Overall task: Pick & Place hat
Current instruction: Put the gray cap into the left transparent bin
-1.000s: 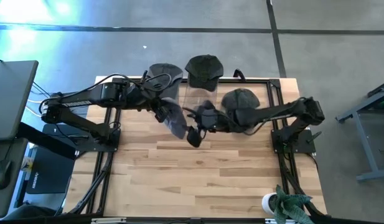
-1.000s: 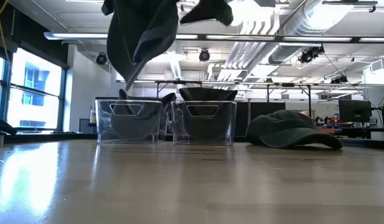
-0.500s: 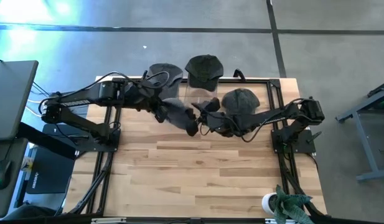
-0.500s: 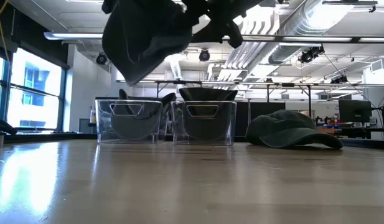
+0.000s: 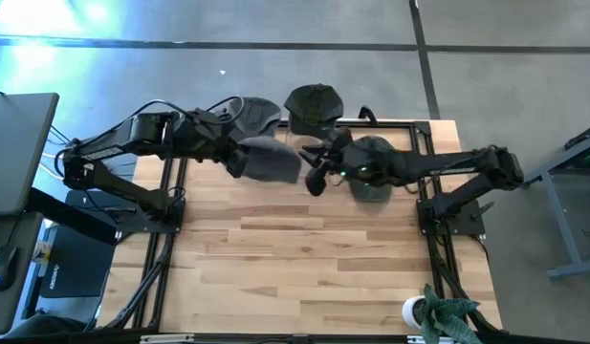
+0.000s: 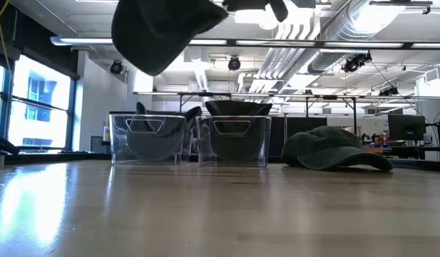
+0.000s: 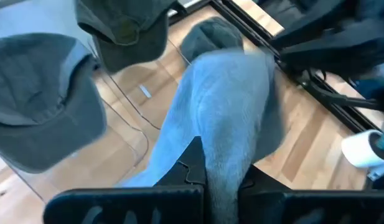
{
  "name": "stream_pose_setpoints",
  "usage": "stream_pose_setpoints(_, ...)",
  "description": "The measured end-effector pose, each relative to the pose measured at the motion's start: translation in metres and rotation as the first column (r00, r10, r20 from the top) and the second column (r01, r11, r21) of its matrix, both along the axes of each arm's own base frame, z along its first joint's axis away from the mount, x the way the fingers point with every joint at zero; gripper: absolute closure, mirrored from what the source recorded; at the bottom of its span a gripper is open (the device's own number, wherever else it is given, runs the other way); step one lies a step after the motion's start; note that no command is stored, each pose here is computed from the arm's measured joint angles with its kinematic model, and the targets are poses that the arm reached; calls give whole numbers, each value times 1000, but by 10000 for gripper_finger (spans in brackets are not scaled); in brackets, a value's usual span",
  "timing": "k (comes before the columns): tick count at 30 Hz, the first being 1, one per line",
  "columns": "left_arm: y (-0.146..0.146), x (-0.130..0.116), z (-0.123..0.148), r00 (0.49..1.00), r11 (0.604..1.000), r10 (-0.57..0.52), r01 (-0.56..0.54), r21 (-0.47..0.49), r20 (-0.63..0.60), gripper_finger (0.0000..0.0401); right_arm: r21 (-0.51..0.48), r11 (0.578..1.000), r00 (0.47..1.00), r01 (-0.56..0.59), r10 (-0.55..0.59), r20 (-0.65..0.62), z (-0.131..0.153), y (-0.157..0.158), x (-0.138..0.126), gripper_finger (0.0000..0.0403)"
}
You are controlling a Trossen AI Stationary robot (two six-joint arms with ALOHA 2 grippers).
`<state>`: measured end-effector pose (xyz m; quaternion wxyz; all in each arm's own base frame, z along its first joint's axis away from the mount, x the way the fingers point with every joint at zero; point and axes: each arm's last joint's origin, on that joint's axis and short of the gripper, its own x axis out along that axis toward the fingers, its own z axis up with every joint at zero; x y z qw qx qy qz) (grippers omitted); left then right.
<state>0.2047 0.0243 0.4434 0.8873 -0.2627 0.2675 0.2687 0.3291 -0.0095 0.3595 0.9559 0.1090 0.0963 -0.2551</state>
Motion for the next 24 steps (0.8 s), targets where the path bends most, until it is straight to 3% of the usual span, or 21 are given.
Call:
stream_pose_setpoints(8,2,5,-1,999,999,42,-41,27,-2,401,103,978,980,-184,175,95,18,0,-16,209)
stream_pose_setpoints(13,3,4,0,996,995,84,-84,60,12,401,202,949,970,-242,235,58,-9,20,9,149)
stream_pose_setpoints(15,4,5,0,995,992,98,-99,72,16,401,178,965,981,-194,194,14,-22,28,18,144)
stream_pose_setpoints(18,4,6,3,993,991,107,-110,78,45,401,106,994,1000,-6,9,-26,-37,37,27,144)
stream_pose_setpoints(20,4,7,4,993,991,107,-111,78,57,401,87,990,994,112,-110,-24,-47,40,32,144)
stream_pose_setpoints(24,4,7,4,993,991,106,-110,77,57,401,104,985,988,141,-146,43,-57,37,48,149)
